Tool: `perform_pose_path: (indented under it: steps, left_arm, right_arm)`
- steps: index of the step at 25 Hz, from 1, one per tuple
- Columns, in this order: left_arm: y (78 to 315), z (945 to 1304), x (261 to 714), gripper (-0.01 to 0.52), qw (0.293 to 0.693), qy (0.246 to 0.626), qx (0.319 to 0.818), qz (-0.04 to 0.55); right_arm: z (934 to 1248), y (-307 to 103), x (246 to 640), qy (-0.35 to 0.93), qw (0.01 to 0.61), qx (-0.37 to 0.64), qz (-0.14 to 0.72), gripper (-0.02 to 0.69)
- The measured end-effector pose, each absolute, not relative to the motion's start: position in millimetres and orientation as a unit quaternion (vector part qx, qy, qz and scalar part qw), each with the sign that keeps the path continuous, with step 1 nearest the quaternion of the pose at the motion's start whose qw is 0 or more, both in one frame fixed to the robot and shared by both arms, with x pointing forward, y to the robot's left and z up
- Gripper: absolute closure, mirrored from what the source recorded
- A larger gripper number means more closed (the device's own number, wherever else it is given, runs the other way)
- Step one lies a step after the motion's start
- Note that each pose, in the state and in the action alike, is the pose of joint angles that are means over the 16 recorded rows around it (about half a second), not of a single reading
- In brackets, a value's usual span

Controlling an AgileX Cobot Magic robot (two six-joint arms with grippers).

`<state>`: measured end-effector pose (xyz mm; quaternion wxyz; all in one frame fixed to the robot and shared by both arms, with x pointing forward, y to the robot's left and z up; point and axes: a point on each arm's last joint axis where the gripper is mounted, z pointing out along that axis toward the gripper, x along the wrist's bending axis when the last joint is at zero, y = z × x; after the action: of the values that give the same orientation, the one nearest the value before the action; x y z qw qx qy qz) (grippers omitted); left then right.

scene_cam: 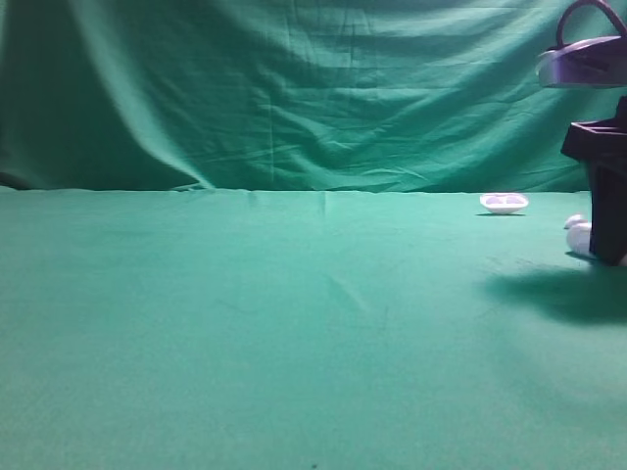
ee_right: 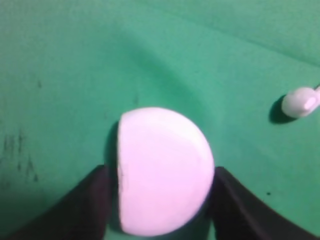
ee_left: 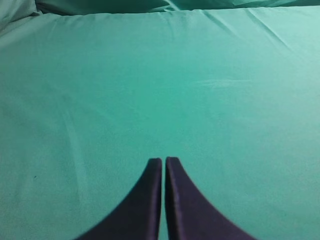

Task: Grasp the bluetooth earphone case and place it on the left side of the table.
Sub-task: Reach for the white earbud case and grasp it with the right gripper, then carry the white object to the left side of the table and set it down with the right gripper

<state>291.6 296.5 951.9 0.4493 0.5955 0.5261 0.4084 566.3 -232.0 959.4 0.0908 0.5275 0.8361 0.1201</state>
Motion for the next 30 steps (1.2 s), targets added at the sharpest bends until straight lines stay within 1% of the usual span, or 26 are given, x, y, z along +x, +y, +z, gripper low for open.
perform_pose_path:
  steps: [4, 7, 11, 15, 19, 23, 26, 30]
  left_arm:
    - [296.5, 951.9, 291.6, 0.514, 0.449, 0.526, 0.596, 0.408]
    - [296.5, 951.9, 291.6, 0.514, 0.449, 0.526, 0.596, 0.408]
    - [296.5, 951.9, 291.6, 0.514, 0.449, 0.526, 0.596, 0.408]
    - [296.5, 951.9, 291.6, 0.514, 0.449, 0.526, 0.596, 0.408]
    - [296.5, 951.9, 291.6, 0.514, 0.449, 0.526, 0.596, 0.408]
    - [296.5, 951.9, 291.6, 0.514, 0.449, 0.526, 0.596, 0.408]
    - [296.5, 951.9, 291.6, 0.514, 0.449, 0.526, 0.596, 0.408]
    - [296.5, 951.9, 291.6, 0.514, 0.449, 0.526, 0.596, 0.408]
  right_arm:
    - [988.8, -213.4, 580.4, 0.839, 0.092, 0.516, 0.148, 0.353]
    - [1014.3, -188.7, 589.3, 0.844, 0.102, 0.494, 0.184, 0.353]
    - [1044.4, -140.8, 596.7, 0.855, 0.116, 0.446, 0.24, 0.353]
    - [1058.3, -79.8, 598.1, 0.868, 0.124, 0.385, 0.289, 0.353]
    - [1049.8, -14.9, 595.2, 0.882, 0.121, 0.325, 0.318, 0.353]
    - [1023.1, 42.7, 591.5, 0.896, 0.111, 0.278, 0.329, 0.353]
    - [997.7, 75.8, 589.2, 0.904, 0.104, 0.253, 0.33, 0.353]
    - [967.3, 105.0, 586.9, 0.909, 0.101, 0.231, 0.332, 0.353]
